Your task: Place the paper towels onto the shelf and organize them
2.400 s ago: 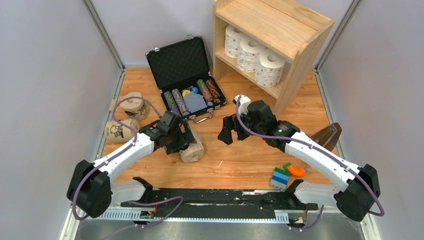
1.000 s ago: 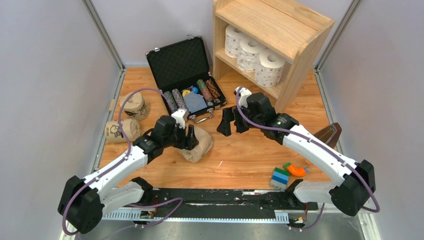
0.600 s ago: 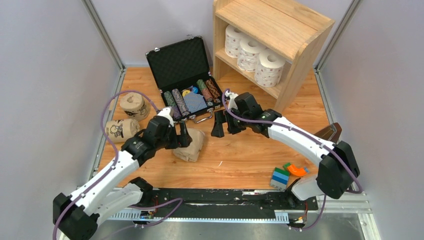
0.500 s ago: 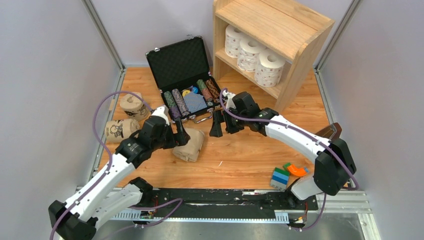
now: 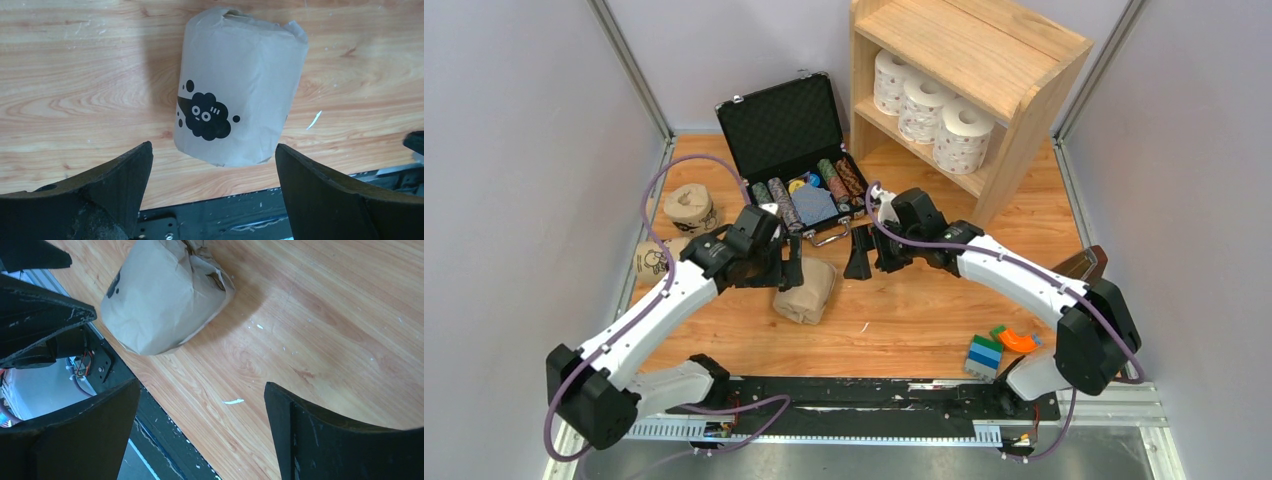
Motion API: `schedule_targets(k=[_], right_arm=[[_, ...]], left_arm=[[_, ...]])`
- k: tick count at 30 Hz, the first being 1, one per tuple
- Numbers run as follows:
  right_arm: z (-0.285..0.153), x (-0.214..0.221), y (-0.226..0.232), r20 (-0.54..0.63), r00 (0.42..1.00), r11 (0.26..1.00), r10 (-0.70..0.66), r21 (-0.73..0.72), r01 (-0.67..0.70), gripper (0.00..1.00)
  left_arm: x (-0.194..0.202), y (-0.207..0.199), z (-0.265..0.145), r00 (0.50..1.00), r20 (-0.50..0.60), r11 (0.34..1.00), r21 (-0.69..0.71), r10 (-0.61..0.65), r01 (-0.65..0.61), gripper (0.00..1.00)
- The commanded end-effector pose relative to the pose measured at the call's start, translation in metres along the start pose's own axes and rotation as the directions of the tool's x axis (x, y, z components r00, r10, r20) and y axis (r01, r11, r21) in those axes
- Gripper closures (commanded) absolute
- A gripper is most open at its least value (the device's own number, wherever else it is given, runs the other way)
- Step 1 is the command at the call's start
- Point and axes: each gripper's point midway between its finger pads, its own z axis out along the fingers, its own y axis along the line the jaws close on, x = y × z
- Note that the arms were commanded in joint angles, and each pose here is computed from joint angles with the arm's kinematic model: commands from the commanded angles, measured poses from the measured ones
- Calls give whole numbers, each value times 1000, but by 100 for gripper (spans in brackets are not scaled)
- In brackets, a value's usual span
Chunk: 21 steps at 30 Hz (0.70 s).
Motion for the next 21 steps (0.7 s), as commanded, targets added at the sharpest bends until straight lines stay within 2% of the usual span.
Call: schedule_targets(k=[1, 8, 14, 21], right_arm=[[-19, -9, 0, 90, 996, 1000, -10, 10, 9, 3], [-33, 6, -13, 110, 993, 999, 32, 38, -36, 3], [-39, 10, -17, 126, 991, 997, 48, 49, -55, 3], [-41, 12, -19, 132, 990, 997, 49, 53, -56, 2]], left_arm=[[-4, -11, 4, 988, -62, 989, 38, 143, -141, 0], [-12, -27, 38, 939, -227, 966, 55, 257, -251, 0], [-12, -32, 62, 916, -316, 969, 93, 246, -228, 0], [2, -13, 82, 888, -401, 972, 40, 227, -230, 0]])
